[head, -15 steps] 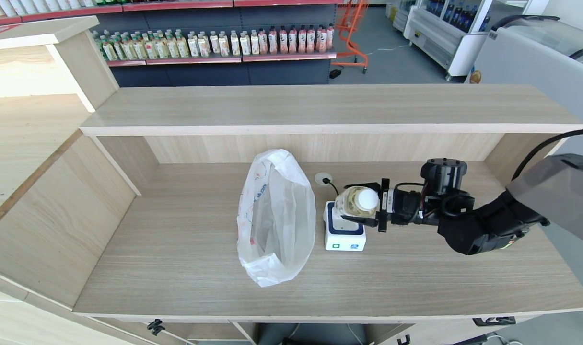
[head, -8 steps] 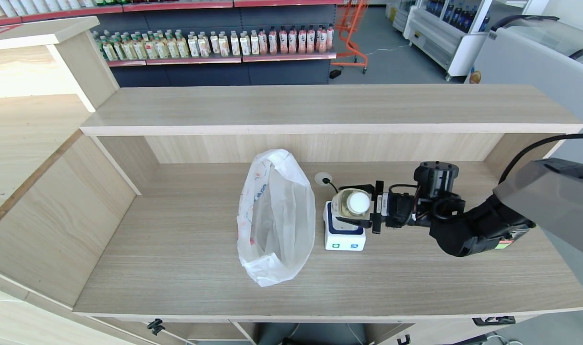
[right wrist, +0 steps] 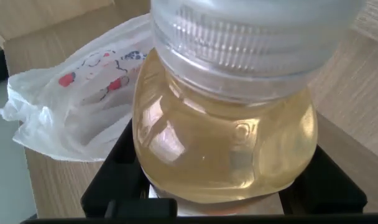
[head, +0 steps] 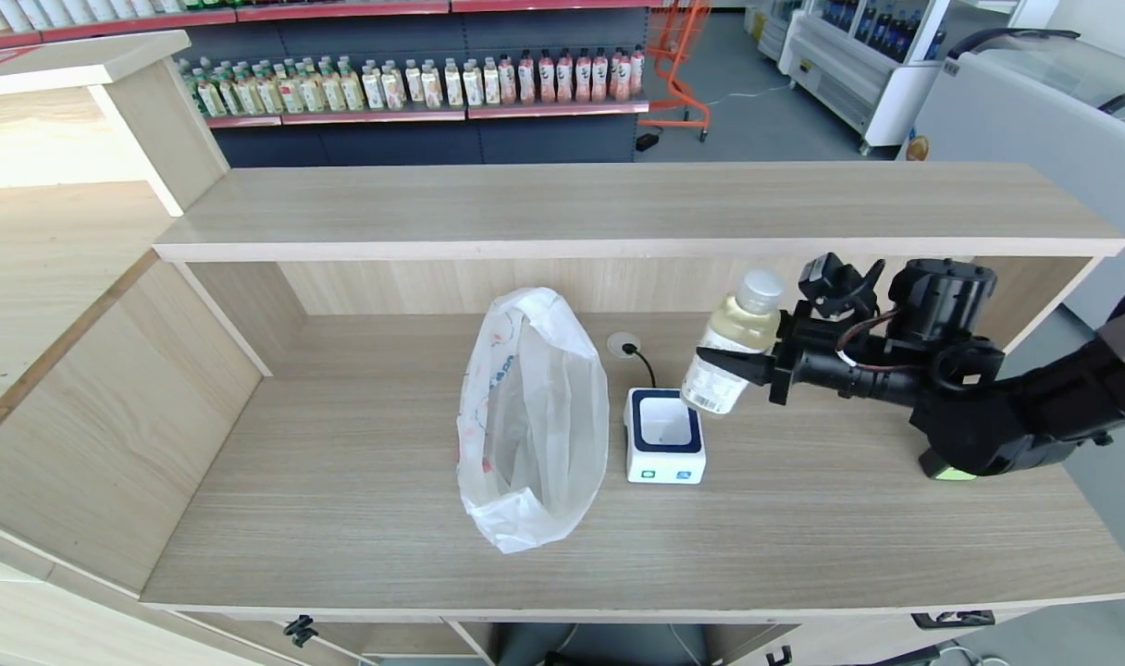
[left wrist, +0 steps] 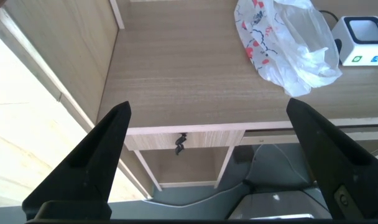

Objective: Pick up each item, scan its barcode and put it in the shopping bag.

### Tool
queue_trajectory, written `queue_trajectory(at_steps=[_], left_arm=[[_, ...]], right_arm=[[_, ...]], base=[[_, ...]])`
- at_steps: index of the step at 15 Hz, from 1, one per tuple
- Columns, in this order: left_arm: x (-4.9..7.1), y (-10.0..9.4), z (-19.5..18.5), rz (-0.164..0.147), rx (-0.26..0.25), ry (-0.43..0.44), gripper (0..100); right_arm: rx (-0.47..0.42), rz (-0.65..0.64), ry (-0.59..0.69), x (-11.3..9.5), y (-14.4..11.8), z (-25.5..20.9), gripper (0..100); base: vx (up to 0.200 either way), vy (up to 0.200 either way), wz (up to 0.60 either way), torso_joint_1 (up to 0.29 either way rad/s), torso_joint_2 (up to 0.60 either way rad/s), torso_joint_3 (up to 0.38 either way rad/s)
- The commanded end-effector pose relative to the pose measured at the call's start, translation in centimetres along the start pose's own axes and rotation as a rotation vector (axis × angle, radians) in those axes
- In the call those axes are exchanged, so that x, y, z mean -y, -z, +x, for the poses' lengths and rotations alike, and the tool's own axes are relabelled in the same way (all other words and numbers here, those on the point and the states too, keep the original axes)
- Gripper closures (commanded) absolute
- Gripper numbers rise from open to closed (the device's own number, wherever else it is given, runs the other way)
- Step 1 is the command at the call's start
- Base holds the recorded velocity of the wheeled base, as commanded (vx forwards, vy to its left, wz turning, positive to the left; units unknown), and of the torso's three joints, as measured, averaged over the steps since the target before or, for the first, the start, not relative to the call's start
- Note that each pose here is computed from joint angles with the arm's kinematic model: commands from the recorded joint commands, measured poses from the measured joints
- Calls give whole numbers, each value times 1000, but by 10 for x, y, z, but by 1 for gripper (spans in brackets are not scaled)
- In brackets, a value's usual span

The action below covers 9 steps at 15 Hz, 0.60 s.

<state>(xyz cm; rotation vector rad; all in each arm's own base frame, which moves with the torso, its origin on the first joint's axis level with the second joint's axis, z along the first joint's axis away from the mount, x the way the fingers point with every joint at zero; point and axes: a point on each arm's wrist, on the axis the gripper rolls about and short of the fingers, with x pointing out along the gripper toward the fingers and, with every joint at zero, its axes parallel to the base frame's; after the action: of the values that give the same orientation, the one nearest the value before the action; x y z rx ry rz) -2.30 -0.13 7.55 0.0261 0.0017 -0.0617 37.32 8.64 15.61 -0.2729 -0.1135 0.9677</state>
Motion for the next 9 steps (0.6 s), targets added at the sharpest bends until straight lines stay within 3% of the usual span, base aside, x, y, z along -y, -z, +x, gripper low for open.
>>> queue_trajectory(at_steps=[1, 3, 5, 9], left_arm=[[0, 0, 0, 0, -1, 0, 0], [0, 0, 0, 0, -1, 0, 0], [0, 0, 0, 1, -1, 0, 0], [0, 0, 0, 0, -1, 0, 0]], right_arm=[[49, 141, 108, -20, -41, 13, 100], [38, 279, 168, -33, -37, 38, 100], [1, 388, 158, -51, -17, 66, 100], [-42, 410, 82, -73, 11, 102, 100]], base=[[0, 0, 0, 0, 0, 0], [0, 0, 0, 0, 0, 0], [0, 0, 0, 0, 0, 0], [0, 0, 0, 0, 0, 0]])
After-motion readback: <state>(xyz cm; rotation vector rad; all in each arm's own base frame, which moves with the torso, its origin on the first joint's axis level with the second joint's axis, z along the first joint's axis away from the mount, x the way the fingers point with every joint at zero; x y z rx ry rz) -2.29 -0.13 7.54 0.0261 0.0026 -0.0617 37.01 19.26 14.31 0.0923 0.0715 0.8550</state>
